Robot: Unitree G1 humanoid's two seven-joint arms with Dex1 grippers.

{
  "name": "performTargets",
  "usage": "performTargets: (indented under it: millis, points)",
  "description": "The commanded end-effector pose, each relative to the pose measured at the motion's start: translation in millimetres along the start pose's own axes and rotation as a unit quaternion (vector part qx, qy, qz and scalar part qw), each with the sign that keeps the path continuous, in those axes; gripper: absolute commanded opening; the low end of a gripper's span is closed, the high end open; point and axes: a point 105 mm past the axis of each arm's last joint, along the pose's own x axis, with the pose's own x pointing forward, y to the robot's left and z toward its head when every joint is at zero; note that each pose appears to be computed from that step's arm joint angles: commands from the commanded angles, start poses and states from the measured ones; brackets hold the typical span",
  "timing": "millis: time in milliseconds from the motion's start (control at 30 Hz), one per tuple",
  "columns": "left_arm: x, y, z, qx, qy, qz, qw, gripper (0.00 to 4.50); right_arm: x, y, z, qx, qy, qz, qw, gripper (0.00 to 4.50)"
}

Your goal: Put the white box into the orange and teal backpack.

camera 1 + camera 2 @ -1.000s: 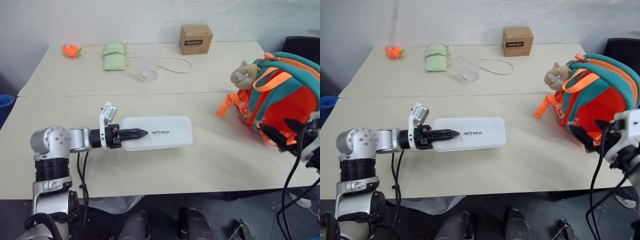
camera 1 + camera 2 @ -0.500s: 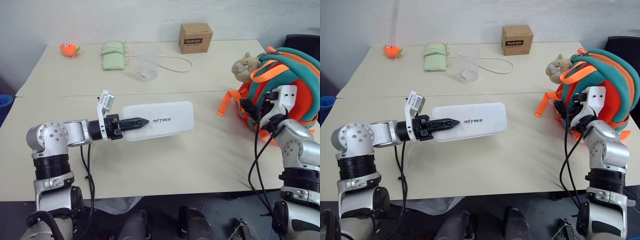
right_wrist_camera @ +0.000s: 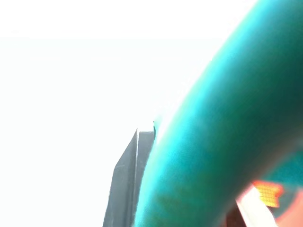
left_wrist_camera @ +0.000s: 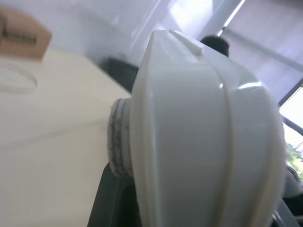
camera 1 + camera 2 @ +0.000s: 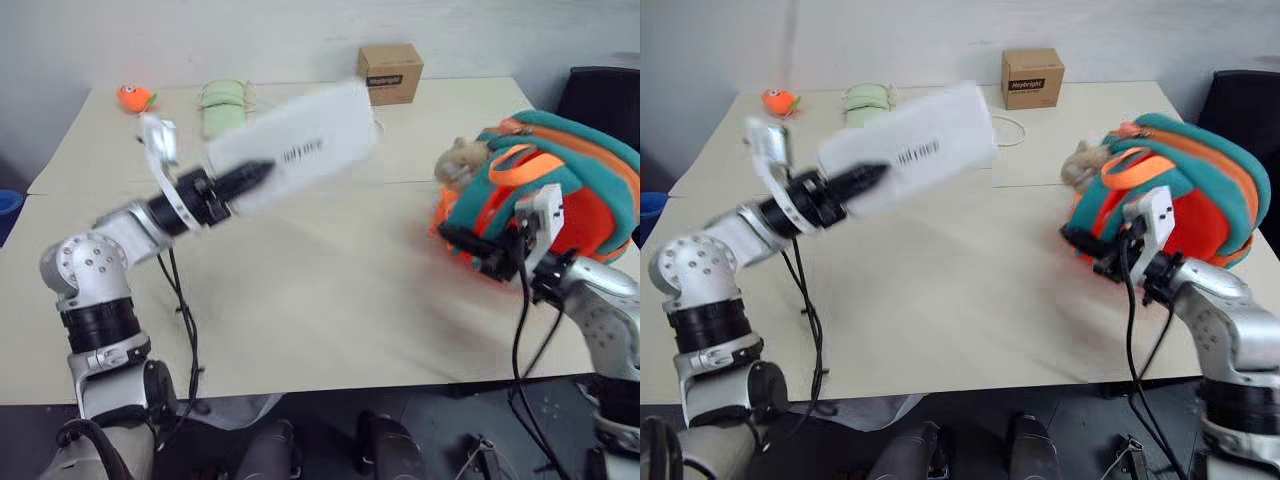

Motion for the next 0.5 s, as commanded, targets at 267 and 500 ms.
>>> performTargets:
  millis: [267, 500]
  points:
    - [-1.7, -40.6, -4.1, 0.032, 0.026, -0.115, 0.993, 1.19, -41.8, 99.5, 21.8, 0.054, 0.084, 0.251, 0.963, 0.03]
    - [-5.8, -50.7, -26.4, 0.041, 0.079, -0.16, 0.983, 1.19, -62.4, 86.6, 13.2, 0.1, 0.129, 0.22, 0.962, 0.03]
